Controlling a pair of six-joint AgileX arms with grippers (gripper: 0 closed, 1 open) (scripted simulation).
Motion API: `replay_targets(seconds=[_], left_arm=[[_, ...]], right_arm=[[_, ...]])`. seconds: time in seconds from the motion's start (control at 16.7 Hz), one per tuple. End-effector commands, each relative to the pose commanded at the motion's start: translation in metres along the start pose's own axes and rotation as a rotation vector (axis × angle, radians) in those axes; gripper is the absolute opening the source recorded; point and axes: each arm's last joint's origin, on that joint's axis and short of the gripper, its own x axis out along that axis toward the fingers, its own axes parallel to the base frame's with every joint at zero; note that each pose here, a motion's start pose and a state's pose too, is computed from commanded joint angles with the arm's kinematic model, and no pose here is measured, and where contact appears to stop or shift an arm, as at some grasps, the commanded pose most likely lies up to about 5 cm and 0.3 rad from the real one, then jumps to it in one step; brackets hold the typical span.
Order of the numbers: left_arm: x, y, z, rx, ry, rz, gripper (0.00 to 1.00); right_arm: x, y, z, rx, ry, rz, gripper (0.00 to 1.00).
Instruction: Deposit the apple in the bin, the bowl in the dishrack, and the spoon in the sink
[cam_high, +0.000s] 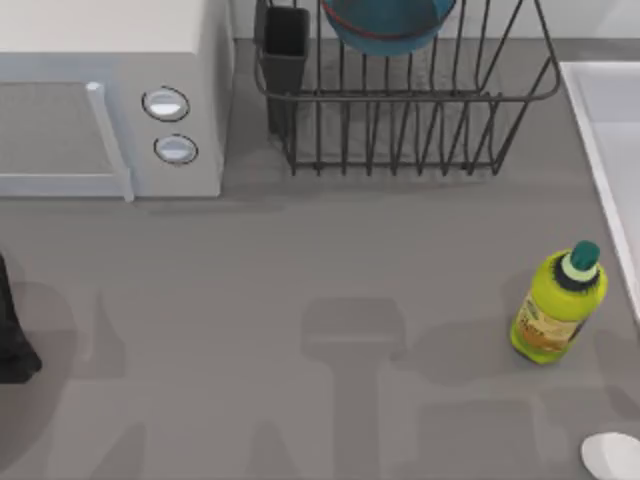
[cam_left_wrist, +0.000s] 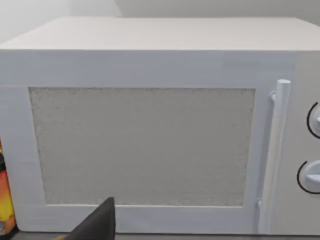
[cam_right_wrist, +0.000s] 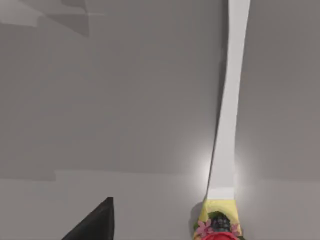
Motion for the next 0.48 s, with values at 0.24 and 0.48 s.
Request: replay_targets(seconds=[0.24, 0.48], left_arm=[[0.000, 0.000, 0.000, 0.000, 0.000, 0.000, 1.00], [0.000, 0.000, 0.000, 0.000, 0.000, 0.000, 1.00]], right_arm=[[0.042, -0.005, -0.001, 0.000, 0.001, -0.013, 1.00], [0.077, 0.000, -0.001, 0.000, 0.001, -0.009, 1.00]])
